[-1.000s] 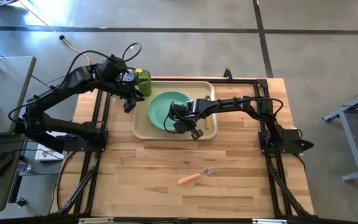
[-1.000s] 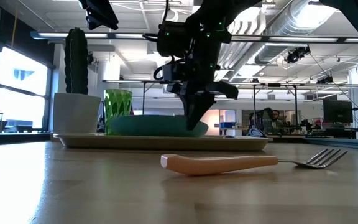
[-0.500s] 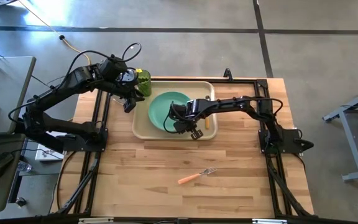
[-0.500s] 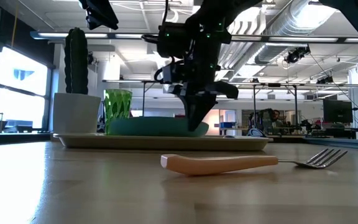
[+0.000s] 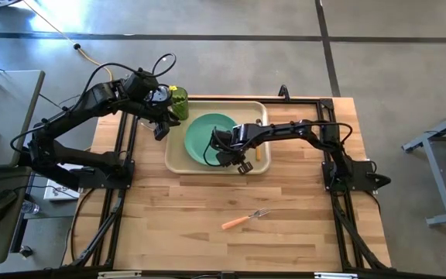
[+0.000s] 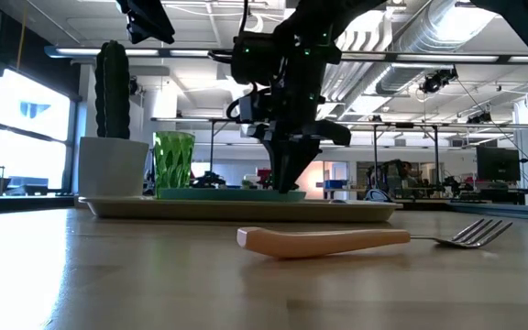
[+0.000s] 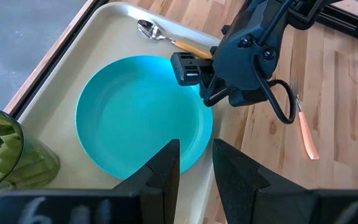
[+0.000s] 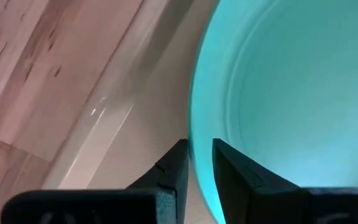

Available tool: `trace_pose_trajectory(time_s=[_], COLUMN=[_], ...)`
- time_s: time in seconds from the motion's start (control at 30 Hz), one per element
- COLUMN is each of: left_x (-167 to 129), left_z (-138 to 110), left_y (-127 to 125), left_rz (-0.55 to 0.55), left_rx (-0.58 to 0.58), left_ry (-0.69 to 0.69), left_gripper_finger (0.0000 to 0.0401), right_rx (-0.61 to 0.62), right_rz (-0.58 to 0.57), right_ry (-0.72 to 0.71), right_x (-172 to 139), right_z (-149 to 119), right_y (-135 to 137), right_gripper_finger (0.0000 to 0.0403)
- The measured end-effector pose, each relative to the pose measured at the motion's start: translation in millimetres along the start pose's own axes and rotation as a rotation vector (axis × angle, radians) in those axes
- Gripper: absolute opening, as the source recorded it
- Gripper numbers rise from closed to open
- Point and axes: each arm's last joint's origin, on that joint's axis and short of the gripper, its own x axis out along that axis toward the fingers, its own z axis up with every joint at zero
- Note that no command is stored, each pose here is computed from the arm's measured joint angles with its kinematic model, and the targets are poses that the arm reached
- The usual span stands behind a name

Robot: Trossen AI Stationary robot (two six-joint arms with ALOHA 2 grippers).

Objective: Pick and place plate/cup/fork/spoon on tray
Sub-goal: Put the blue plate on the white serving tray, then put the light pink fork on the white serving tray

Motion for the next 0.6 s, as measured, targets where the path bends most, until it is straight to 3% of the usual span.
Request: trace_pose_trajectory(time_s=[0.3,0.6], left_x=[0,0], left_z=[0,0], left_y=[0,1], left_rz=[0.0,0.022], left_rx=[0.001,-0.02], left_ry=[0.0,0.0], left_gripper_finger=[0.0086,0.0086], right_rx=[0.136,0.494], right_rz=[-0.056,-0.13], right_ry=[-0.001,0.042], right_x=[-19,-39], right_z=[-1,2], right_y=[0,13], right_gripper_finger=[0.0064,0.0064])
